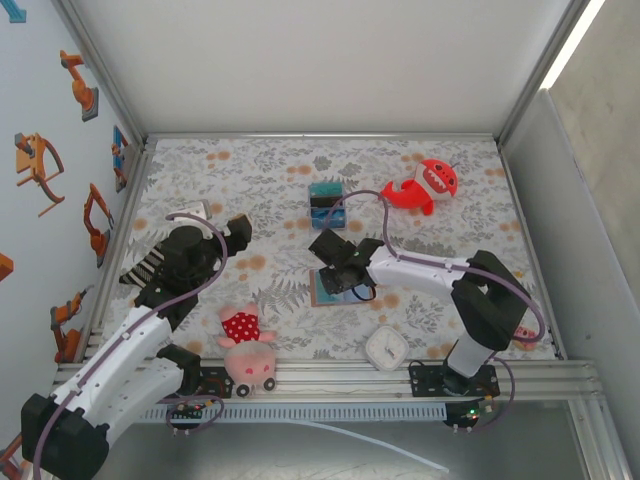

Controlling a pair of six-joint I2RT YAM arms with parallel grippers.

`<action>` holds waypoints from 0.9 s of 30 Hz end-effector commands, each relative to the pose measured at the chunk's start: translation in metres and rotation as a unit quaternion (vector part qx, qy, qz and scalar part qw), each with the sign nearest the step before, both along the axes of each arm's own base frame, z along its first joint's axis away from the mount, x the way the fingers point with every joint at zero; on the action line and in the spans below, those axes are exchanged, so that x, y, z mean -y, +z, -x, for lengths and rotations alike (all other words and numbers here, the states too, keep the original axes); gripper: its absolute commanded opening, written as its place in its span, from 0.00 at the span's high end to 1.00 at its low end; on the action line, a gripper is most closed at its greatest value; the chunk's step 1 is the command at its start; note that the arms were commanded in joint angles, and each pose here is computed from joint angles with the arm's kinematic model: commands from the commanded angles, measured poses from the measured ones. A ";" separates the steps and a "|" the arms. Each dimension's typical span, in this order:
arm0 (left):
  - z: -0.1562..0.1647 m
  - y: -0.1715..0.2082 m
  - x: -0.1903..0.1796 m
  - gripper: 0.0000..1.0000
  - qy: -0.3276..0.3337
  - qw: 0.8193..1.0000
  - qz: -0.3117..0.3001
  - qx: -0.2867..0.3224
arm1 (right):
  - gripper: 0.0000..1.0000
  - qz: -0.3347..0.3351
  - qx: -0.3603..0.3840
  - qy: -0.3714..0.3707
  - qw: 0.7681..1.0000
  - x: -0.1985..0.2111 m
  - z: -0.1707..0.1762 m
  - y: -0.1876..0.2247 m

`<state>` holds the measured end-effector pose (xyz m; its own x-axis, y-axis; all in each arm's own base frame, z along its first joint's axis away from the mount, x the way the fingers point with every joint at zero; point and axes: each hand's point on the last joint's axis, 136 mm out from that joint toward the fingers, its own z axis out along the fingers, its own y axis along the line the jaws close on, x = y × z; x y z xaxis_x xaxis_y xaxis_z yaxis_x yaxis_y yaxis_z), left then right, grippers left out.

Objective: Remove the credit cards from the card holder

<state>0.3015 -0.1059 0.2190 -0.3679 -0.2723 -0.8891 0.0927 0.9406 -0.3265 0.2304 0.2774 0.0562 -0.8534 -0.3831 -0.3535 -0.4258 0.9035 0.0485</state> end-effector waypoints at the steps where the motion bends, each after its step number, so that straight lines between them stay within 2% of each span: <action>1: -0.003 0.022 0.006 0.03 -0.012 1.000 0.017 0.020 | 0.62 0.019 0.008 -0.037 0.999 0.023 -0.002 0.001; 7: -0.004 0.014 0.011 0.03 -0.018 1.000 0.004 -0.002 | 0.64 0.015 0.006 -0.075 0.997 0.045 -0.004 0.001; 14: 0.005 0.001 0.038 0.03 -0.065 0.996 -0.054 -0.009 | 0.67 -0.017 -0.015 -0.111 0.994 0.061 -0.002 -0.009; 19: 0.014 -0.023 0.058 0.03 -0.095 0.992 -0.080 -0.038 | 0.69 -0.043 -0.036 -0.141 0.988 0.070 -0.001 -0.018; 27: 0.032 -0.058 0.093 0.03 -0.141 0.980 -0.121 -0.069 | 0.71 -0.071 -0.036 -0.174 0.982 0.088 -0.004 -0.008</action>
<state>0.2726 -0.1957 0.1698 -0.5184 0.0240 -0.8548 0.3231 0.9310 -0.1698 0.2319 0.1906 0.0403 -0.9526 -0.0614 -0.2980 -0.1139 0.9801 0.1624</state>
